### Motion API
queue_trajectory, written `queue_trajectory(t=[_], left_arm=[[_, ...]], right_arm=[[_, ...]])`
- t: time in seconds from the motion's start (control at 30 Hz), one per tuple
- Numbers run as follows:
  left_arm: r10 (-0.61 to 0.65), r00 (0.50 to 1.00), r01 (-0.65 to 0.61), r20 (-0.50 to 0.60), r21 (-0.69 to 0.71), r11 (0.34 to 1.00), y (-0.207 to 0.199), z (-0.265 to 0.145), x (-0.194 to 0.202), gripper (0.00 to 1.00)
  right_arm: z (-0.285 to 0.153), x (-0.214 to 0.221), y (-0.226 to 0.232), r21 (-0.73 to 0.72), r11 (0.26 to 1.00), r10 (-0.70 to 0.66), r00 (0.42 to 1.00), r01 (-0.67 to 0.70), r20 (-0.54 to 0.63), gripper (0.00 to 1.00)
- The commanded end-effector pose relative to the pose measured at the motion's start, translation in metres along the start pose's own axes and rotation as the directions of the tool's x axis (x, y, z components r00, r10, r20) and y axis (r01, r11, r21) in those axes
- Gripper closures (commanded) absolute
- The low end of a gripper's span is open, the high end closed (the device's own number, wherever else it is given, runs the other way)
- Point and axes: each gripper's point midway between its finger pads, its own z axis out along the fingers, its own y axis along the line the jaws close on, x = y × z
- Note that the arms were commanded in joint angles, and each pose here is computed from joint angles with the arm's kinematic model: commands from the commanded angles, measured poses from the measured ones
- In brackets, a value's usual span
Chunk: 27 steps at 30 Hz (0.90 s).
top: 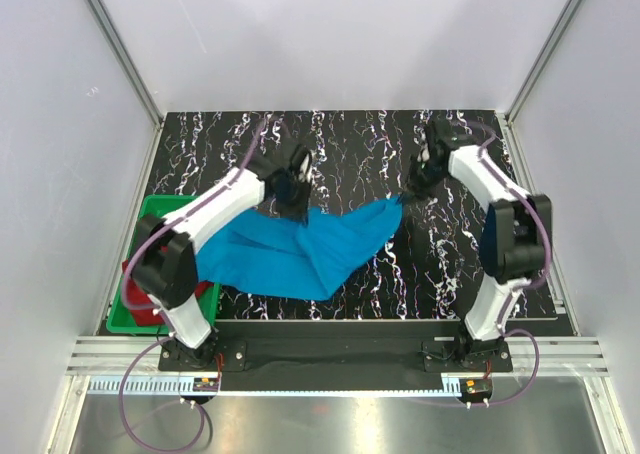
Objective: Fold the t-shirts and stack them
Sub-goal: Move the tshirt to the center of the board
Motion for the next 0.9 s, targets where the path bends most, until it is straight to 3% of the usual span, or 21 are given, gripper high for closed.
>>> queue_trajectory(t=[0.0, 0.03, 0.07, 0.13, 0.17, 0.23, 0.27, 0.33, 0.37, 0.43, 0.47, 0.53, 0.57, 0.63, 0.7, 0.73, 0.77, 0.83, 0.87], left_arm=[[0.079, 0.909, -0.102, 0.410, 0.033, 0.994, -0.035, -0.127, -0.083, 1.00], [0.083, 0.890, -0.110, 0.448, 0.035, 0.993, -0.039, -0.150, -0.089, 1.00], [0.090, 0.826, -0.144, 0.557, 0.055, 0.988, -0.053, -0.199, -0.108, 1.00], [0.103, 0.758, -0.184, 0.644, 0.060, 0.981, -0.063, -0.248, -0.117, 1.00], [0.118, 0.667, -0.238, 0.736, 0.060, 0.969, -0.075, -0.299, -0.124, 1.00], [0.129, 0.568, -0.283, 0.813, 0.046, 0.958, -0.081, -0.354, -0.118, 1.00], [0.136, 0.470, -0.325, 0.872, 0.028, 0.945, -0.086, -0.397, -0.112, 1.00], [0.116, 0.329, -0.363, 0.937, 0.012, 0.932, -0.088, -0.456, -0.091, 1.00], [0.092, 0.238, -0.374, 0.967, 0.004, 0.927, -0.083, -0.492, -0.068, 1.00], [0.059, 0.135, -0.377, 0.989, -0.004, 0.926, -0.078, -0.526, -0.048, 1.00], [0.044, 0.091, -0.386, 0.995, -0.005, 0.922, -0.073, -0.542, -0.028, 1.00], [0.033, 0.076, -0.393, 0.997, -0.001, 0.919, -0.068, -0.550, -0.010, 1.00], [0.028, 0.071, -0.404, 0.997, 0.003, 0.915, -0.066, -0.554, 0.003, 1.00], [0.041, 0.095, -0.415, 0.995, 0.002, 0.910, -0.063, -0.550, 0.016, 1.00], [0.043, 0.090, -0.412, 0.995, -0.003, 0.911, -0.057, -0.553, 0.030, 1.00], [0.048, 0.093, -0.413, 0.995, -0.005, 0.911, -0.055, -0.552, 0.035, 1.00], [0.039, 0.087, -0.413, 0.995, 0.000, 0.911, -0.053, -0.555, 0.040, 1.00], [0.018, 0.084, -0.427, 0.996, 0.019, 0.904, -0.056, -0.558, 0.044, 1.00], [0.001, 0.106, -0.436, 0.994, 0.046, 0.899, -0.060, -0.554, 0.041, 1.00]], right_arm=[[-0.110, -0.033, 0.042, -0.018, 0.995, -0.094, 0.954, 0.103, 0.283, 1.00], [-0.137, -0.041, 0.054, -0.028, 0.993, -0.102, 0.934, 0.118, 0.341, 1.00], [-0.164, -0.045, 0.062, -0.035, 0.991, -0.104, 0.905, 0.130, 0.412, 1.00], [-0.213, -0.059, 0.085, -0.076, 0.983, -0.101, 0.834, 0.168, 0.542, 1.00], [-0.241, -0.060, 0.094, -0.094, 0.977, -0.098, 0.788, 0.193, 0.607, 1.00], [-0.293, -0.069, 0.119, -0.149, 0.953, -0.075, 0.684, 0.263, 0.726, 1.00], [-0.315, -0.065, 0.131, -0.181, 0.933, -0.068, 0.645, 0.312, 0.761, 1.00], [-0.358, -0.067, 0.156, -0.232, 0.889, -0.026, 0.551, 0.395, 0.834, 1.00], [-0.371, -0.062, 0.168, -0.268, 0.855, -0.015, 0.537, 0.444, 0.843, 1.00], [-0.402, -0.062, 0.198, -0.348, 0.768, 0.058, 0.484, 0.537, 0.873, 1.00], [-0.407, -0.058, 0.212, -0.394, 0.714, 0.072, 0.500, 0.578, 0.863, 1.00], [-0.432, -0.057, 0.238, -0.485, 0.608, 0.158, 0.502, 0.629, 0.850, 1.00], [-0.423, -0.063, 0.250, -0.525, 0.566, 0.157, 0.542, 0.635, 0.825, 1.00], [-0.445, -0.055, 0.278, -0.590, 0.446, 0.200, 0.567, 0.673, 0.799, 1.00], [-0.428, -0.062, 0.302, -0.636, 0.395, 0.184, 0.621, 0.663, 0.762, 1.00], [-0.446, -0.055, 0.313, -0.640, 0.350, 0.196, 0.615, 0.684, 0.764, 1.00], [-0.428, -0.068, 0.322, -0.663, 0.350, 0.186, 0.644, 0.662, 0.742, 1.00], [-0.440, -0.063, 0.335, -0.697, 0.297, 0.204, 0.670, 0.653, 0.714, 1.00], [-0.427, -0.074, 0.339, -0.716, 0.301, 0.207, 0.689, 0.630, 0.694, 1.00]])
